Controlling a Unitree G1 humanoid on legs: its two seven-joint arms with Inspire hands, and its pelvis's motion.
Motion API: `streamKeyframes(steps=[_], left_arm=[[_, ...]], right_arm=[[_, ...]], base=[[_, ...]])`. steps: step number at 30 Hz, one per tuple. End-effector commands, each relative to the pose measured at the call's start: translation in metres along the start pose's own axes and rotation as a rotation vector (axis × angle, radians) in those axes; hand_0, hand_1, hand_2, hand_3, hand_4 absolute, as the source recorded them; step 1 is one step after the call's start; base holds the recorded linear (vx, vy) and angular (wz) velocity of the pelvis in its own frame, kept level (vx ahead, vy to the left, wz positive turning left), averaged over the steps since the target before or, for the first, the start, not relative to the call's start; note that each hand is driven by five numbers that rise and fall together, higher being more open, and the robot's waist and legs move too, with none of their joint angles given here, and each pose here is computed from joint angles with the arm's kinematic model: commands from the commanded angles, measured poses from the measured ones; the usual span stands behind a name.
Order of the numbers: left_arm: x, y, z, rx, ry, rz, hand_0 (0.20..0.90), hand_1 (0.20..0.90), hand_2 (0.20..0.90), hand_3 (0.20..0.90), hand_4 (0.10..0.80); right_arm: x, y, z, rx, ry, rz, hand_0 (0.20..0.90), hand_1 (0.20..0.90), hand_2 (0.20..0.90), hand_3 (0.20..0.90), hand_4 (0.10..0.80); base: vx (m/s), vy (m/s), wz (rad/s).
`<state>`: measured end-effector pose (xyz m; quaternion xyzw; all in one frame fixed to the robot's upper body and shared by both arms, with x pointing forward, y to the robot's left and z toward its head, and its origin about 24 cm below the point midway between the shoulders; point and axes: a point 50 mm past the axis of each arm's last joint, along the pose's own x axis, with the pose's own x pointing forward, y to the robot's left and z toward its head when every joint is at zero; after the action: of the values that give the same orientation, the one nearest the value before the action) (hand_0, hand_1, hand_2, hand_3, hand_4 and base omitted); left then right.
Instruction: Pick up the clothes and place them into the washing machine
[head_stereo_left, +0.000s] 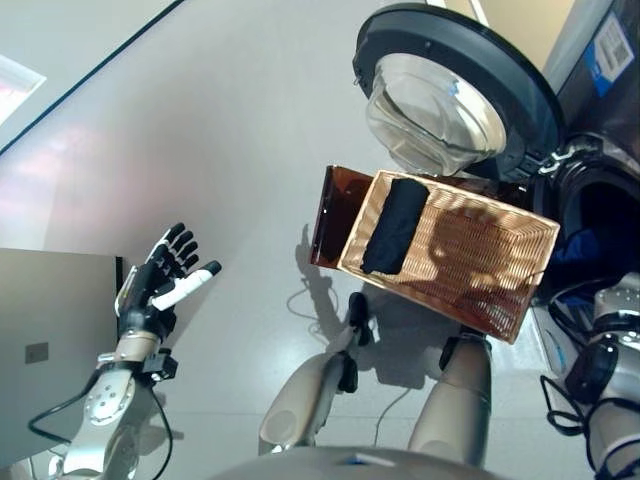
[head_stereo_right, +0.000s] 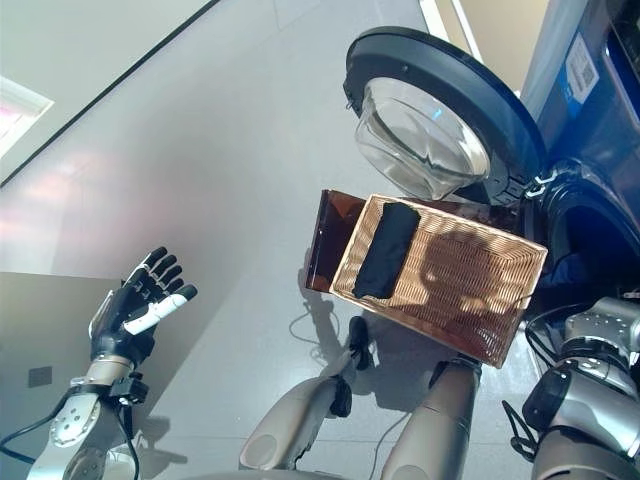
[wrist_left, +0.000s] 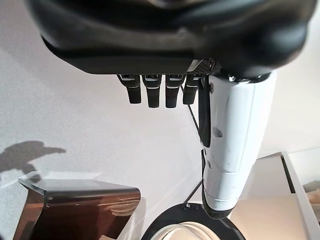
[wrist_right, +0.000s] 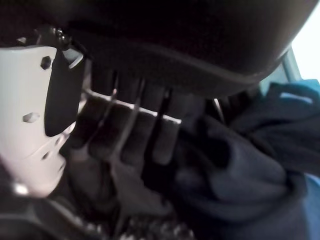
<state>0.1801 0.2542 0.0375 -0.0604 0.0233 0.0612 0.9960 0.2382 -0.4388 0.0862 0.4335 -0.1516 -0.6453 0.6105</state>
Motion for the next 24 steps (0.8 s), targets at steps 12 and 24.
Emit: streamKeyframes(steps=[12, 24], left_arm=[[-0.003, 0.019, 0.014, -0.023, -0.114, 0.072, 0.900, 0.900, 0.900, 0.900, 0.800], [-0.003, 0.021, 0.012, 0.025, -0.105, 0.056, 0.900, 0.900, 0.900, 0.900, 0.800]], right_arm=[[-0.034, -0.047, -0.075, -0.408, 0.195, 0.367, 0.900, 0.900, 0.900, 0.900, 0.800], [-0.032, -0.072, -0.085, -0.907, 0.187, 0.441, 0.900, 0.900, 0.900, 0.900, 0.800]], base=[[-0.005, -0.013, -0.05], [-0.005, -0.025, -0.05]])
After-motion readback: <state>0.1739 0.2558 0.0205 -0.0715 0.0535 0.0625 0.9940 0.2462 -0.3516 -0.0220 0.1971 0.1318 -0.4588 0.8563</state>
